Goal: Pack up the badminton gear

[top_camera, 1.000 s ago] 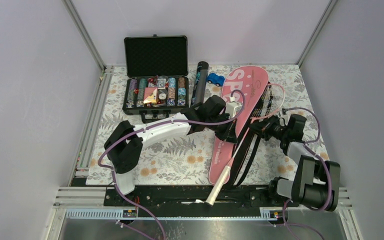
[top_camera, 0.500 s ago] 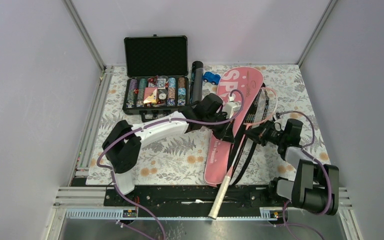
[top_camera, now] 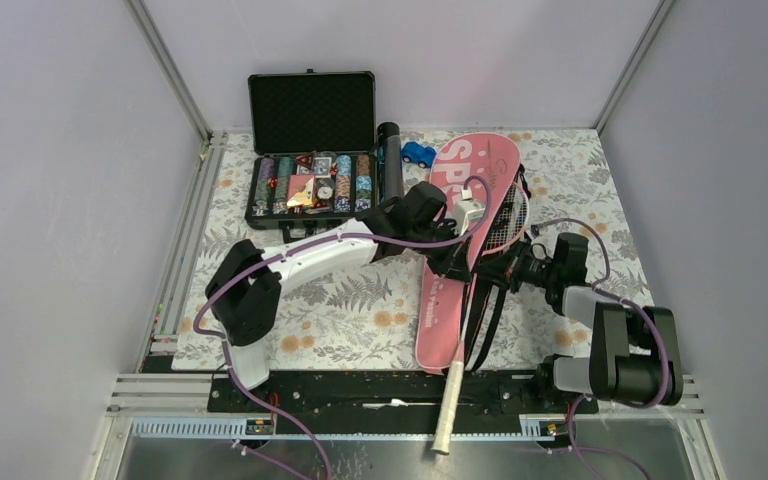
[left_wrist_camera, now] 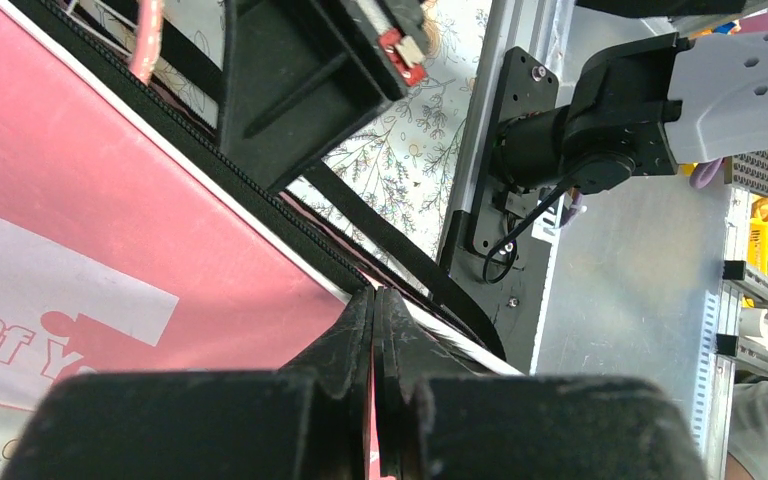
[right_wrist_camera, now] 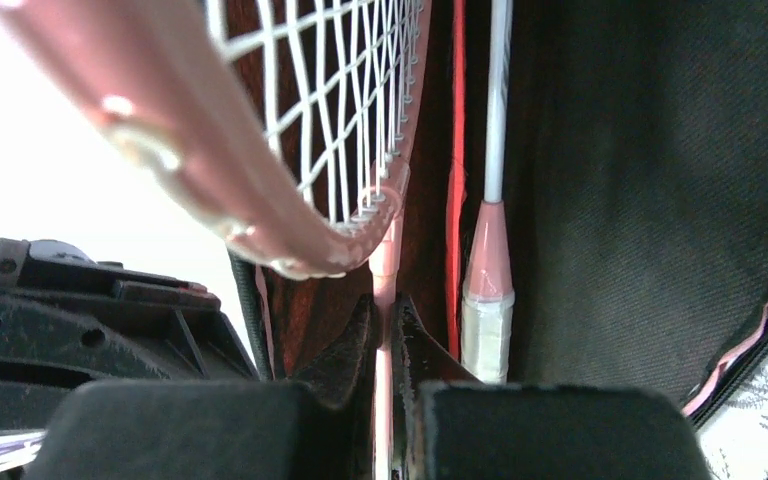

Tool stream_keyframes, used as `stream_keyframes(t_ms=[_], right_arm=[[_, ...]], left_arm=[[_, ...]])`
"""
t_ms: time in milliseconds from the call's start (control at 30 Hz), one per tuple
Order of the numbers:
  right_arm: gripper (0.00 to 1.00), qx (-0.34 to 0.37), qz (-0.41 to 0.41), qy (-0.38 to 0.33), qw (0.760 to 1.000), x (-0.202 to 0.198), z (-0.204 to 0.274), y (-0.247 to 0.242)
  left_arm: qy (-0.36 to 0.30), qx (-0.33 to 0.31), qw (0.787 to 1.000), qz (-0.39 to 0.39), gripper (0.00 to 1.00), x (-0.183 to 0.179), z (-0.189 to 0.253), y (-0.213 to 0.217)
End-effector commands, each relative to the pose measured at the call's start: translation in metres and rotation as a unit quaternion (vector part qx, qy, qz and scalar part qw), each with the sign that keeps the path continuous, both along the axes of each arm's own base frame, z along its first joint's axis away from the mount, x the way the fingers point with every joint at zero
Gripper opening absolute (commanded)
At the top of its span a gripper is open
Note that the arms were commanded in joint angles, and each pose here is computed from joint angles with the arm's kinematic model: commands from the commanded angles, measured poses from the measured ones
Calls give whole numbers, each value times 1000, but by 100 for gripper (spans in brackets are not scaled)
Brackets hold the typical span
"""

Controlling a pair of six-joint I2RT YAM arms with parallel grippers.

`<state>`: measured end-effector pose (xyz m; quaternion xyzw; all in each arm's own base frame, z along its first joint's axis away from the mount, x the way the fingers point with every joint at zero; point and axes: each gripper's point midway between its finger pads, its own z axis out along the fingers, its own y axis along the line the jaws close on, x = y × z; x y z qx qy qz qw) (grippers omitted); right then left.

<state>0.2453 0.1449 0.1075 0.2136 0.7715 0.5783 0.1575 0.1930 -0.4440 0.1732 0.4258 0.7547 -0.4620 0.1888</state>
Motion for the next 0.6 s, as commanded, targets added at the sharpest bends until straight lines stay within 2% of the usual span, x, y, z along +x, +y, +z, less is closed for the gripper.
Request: stream_keyframes(t_ms=[0,333,567], right_arm=[[0,12,29,-49,998,20,25,3],[0,-12,-11,-73,997,70,32,-10],[0,-36,-18,-73,997,95,18,-18]], left_arm=[[-21,-51,998,-38,0,-8,30,-4],[-27,-28,999,-38,0,-21,25,20],[-33,-13,999,-26,0,-24,27,32]])
